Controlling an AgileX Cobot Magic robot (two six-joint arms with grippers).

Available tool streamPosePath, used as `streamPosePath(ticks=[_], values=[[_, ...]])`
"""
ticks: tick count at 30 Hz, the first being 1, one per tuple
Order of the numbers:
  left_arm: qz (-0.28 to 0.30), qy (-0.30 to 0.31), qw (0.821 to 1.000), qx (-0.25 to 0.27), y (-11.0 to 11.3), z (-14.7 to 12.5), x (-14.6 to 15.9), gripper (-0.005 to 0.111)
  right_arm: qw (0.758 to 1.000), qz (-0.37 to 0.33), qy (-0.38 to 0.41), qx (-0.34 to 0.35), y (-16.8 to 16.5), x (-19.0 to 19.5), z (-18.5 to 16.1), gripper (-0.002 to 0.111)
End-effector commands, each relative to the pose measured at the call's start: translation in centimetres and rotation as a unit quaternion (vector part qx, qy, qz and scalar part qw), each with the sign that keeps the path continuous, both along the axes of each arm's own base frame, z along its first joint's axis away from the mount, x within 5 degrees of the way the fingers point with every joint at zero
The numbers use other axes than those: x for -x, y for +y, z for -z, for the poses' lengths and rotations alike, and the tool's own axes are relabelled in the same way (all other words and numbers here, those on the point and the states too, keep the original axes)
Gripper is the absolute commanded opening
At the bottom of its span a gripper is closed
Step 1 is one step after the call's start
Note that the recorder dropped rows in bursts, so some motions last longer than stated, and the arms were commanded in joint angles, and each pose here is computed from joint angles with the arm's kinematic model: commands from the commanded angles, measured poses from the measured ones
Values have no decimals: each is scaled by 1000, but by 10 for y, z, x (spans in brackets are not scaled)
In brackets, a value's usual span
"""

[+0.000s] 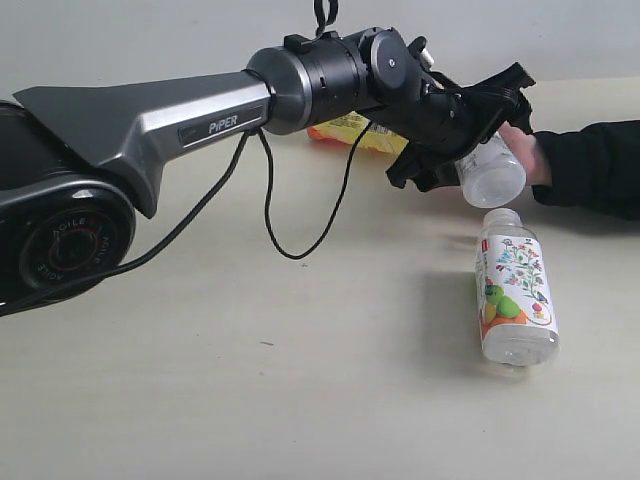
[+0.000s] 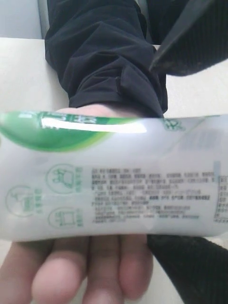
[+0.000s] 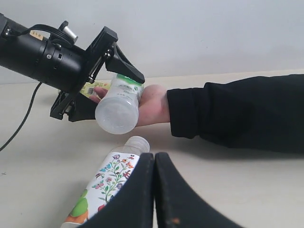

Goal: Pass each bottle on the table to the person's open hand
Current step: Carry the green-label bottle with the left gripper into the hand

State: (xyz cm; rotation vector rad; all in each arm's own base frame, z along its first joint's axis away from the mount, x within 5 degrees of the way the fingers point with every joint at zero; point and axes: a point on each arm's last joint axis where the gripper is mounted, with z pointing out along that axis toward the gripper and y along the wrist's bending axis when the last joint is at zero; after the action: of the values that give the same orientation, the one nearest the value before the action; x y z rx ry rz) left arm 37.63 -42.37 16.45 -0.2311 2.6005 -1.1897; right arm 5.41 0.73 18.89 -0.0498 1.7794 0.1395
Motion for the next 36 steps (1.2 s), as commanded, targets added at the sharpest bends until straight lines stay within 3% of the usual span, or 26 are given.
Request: streamPosePath(ticks=[1,11,20,36], values=[[-2,-12,1000,5,1,-6,-3,85,1000,2,-6,3,0,0,0,0],[17,-6,1000,-9,2,-3,0,94,1000,2,-6,3,0,0,0,0],[31,-7,999,-15,2,-4,2,93,1000,2,-5,3,0,0,0,0],[124,-54,990,-35,16,-80,25,93,1000,2,-6,4,0,0,0,0]])
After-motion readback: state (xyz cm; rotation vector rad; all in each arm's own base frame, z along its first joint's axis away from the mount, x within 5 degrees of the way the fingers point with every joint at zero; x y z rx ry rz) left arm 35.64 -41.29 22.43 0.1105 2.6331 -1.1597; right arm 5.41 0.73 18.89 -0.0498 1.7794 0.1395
